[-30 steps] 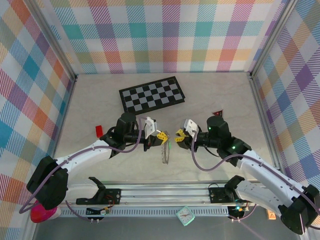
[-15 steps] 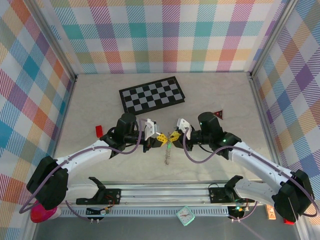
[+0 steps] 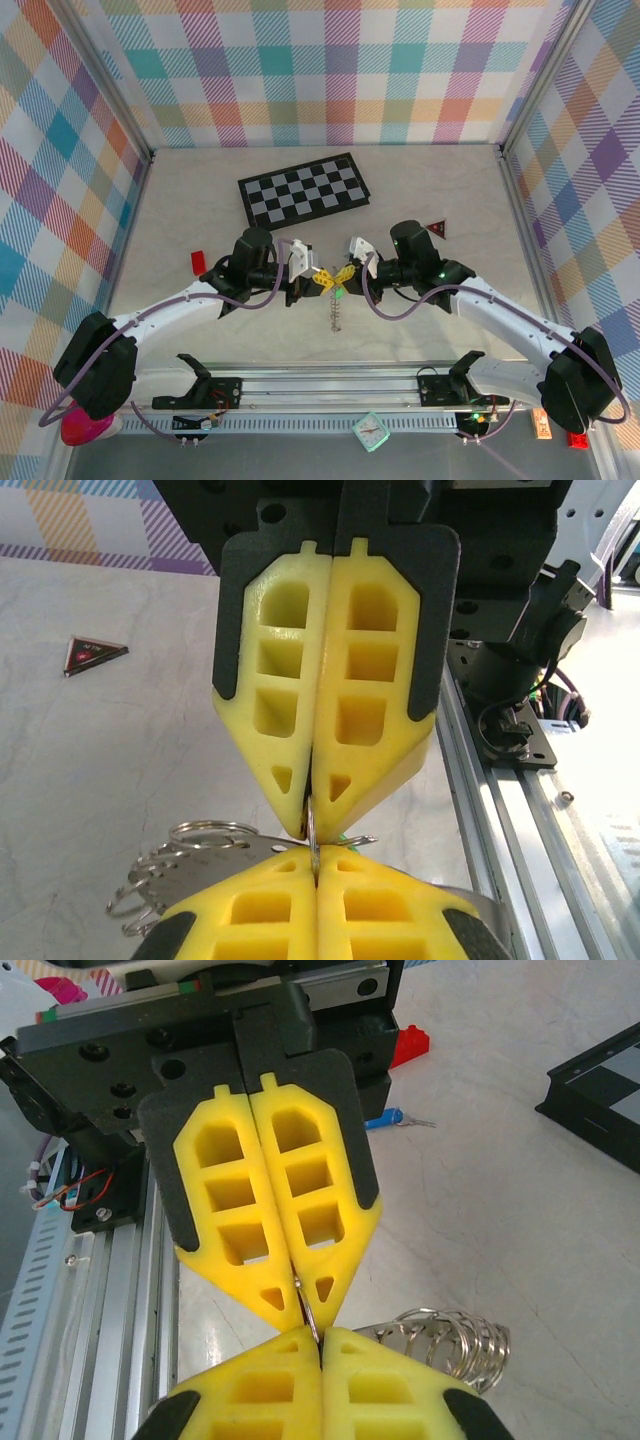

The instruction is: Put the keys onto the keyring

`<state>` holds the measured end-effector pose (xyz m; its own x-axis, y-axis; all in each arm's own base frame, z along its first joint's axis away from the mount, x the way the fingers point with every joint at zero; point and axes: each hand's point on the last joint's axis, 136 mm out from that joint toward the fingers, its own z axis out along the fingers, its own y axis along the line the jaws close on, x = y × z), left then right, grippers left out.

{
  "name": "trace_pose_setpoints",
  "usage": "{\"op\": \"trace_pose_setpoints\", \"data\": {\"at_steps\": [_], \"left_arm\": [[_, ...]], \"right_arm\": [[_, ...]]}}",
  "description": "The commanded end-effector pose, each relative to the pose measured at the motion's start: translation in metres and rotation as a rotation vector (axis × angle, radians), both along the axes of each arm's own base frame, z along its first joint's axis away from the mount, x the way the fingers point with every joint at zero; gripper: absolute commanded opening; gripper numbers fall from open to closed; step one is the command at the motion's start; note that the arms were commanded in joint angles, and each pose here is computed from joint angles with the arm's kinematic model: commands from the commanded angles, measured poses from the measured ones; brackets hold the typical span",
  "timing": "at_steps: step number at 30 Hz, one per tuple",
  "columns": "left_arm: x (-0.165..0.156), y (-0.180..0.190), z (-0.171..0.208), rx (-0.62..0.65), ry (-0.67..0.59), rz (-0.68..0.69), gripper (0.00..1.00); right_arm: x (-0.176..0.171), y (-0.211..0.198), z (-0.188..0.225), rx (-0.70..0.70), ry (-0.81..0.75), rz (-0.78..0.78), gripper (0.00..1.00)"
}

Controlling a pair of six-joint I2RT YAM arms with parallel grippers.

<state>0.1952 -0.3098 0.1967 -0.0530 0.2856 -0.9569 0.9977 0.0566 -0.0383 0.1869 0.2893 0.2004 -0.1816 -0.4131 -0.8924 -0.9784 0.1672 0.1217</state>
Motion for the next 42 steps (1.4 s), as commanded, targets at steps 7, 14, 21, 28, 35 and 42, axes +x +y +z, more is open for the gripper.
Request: {"op": "trace_pose_setpoints", "data": {"at_steps": [7,14,21,28,35,42], "left_arm": [[-0.004,0.001,0.006,0.061,-0.037,-0.02,0.16],[-0.002,0.001,0.007,0.075,-0.043,-0.021,0.16],[-0.002,0.0,0.009,0.073,-0.043,-0.025,0.17],[-0.001,0.0,0.011,0.073,-0.048,-0.016,0.17],[-0.002,0.004,0.01,0.071,-0.064,0.003,0.2],[-0.003,0.006,0.006,0.078,-0.061,0.004,0.19]], "right_arm": [[0.001,-0.001,0.012,-0.113,-0.096,0.059,0.0],[-0.002,0.0,0.006,-0.231,-0.123,0.095,0.0],[-0.007,0.006,0.004,-0.294,-0.134,0.151,0.0],[-0.011,0.013,0.004,-0.296,-0.122,0.187,0.0],[-0.011,0.009,0.005,-0.272,-0.135,0.162,0.0],[-0.012,0.007,0.006,-0.259,-0.127,0.154,0.0]]}}
